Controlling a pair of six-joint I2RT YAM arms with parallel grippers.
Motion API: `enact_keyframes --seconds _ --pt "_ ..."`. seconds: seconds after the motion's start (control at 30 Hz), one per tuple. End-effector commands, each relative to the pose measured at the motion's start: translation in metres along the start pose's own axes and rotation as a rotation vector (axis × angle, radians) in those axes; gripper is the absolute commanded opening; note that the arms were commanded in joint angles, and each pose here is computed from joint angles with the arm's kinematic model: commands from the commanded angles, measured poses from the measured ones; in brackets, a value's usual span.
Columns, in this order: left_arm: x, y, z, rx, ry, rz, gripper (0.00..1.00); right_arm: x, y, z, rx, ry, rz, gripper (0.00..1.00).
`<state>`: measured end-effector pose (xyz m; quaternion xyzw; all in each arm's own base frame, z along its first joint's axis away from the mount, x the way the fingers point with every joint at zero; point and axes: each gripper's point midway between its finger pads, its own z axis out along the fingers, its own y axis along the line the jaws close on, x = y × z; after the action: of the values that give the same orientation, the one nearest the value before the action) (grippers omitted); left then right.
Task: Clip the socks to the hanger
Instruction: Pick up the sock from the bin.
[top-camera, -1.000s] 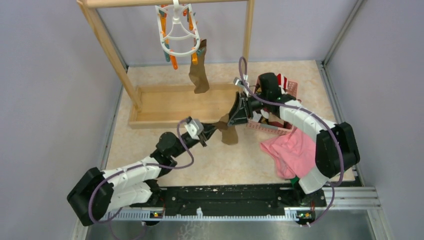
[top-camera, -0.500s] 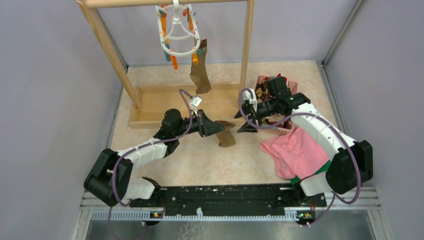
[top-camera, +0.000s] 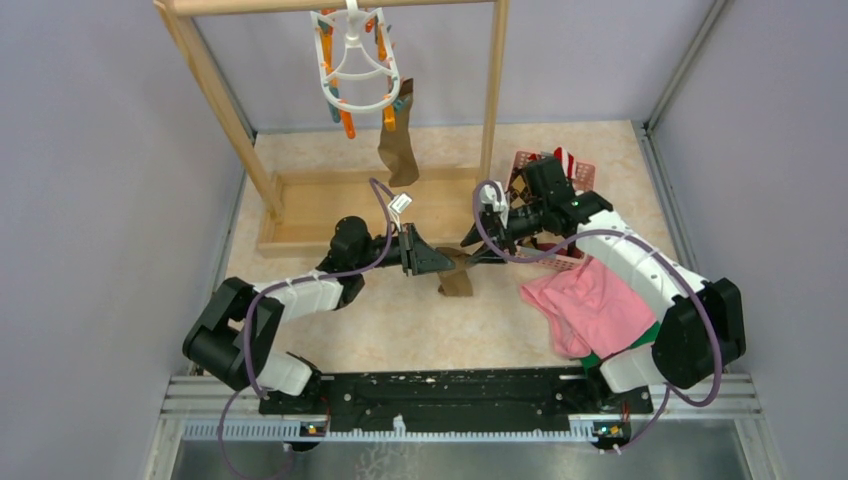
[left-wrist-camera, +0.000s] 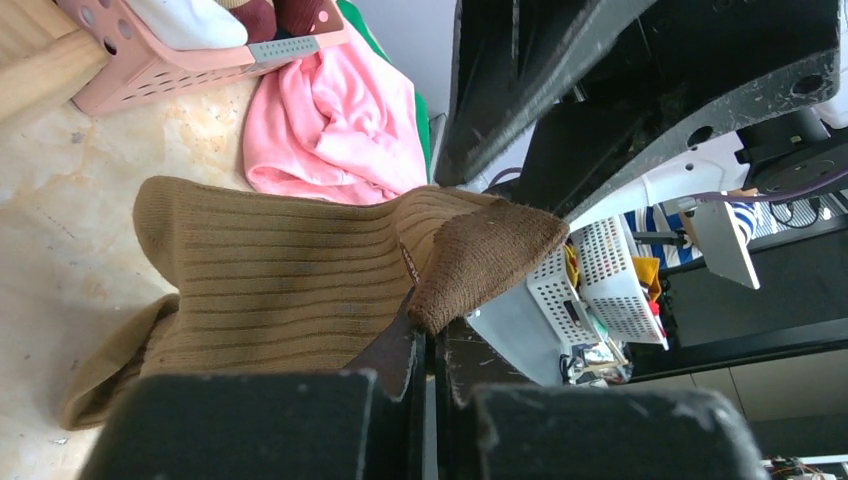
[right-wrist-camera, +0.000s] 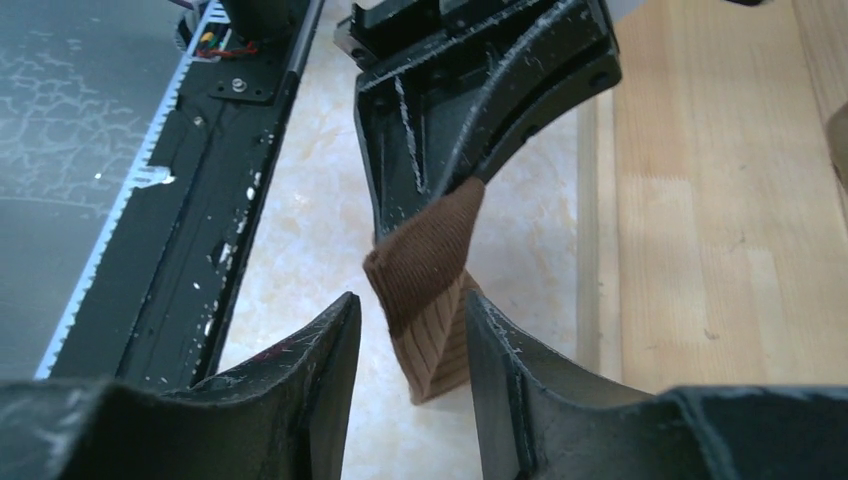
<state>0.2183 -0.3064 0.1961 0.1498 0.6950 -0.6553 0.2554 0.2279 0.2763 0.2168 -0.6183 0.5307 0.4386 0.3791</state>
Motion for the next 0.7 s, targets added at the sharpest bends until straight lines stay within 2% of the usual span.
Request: enact_keyframes --seconds 0.0,0.03,0.2,0.33,0.43,0.57,0.67 --pt "-0.013 -0.017 0.005 0.066 -0.015 0.063 0.0 -0.018 0.007 0.009 -0.051 -0.051 -0.018 0.4" --pt "-0.013 -0.016 0.005 0.063 -0.015 0.06 0.0 -0.019 0.007 0.009 -0.051 -0.053 -0.015 0.36" --pt "-0.009 -0.014 0.005 0.063 -0.002 0.052 0.0 -0.023 0.005 0.009 -0.046 -0.053 0.004 0.0" --pt "-0.003 -0.013 0.002 0.077 0.014 0.093 0.2 -0.031 0.009 0.007 -0.073 -0.082 0.062 0.0" --pt "0.004 -0.015 -0.004 0.099 0.021 0.197 0.39 -0.039 0.011 0.003 -0.104 -0.113 0.13 0.0" --pt "0.007 -0.019 -0.019 0.079 -0.039 0.444 0.64 -0.044 0.014 -0.006 -0.144 -0.153 0.187 0.0" --pt "0.001 -0.016 -0.039 -0.013 -0.17 0.711 0.88 -0.043 0.015 -0.007 -0.153 -0.164 0.204 0.0"
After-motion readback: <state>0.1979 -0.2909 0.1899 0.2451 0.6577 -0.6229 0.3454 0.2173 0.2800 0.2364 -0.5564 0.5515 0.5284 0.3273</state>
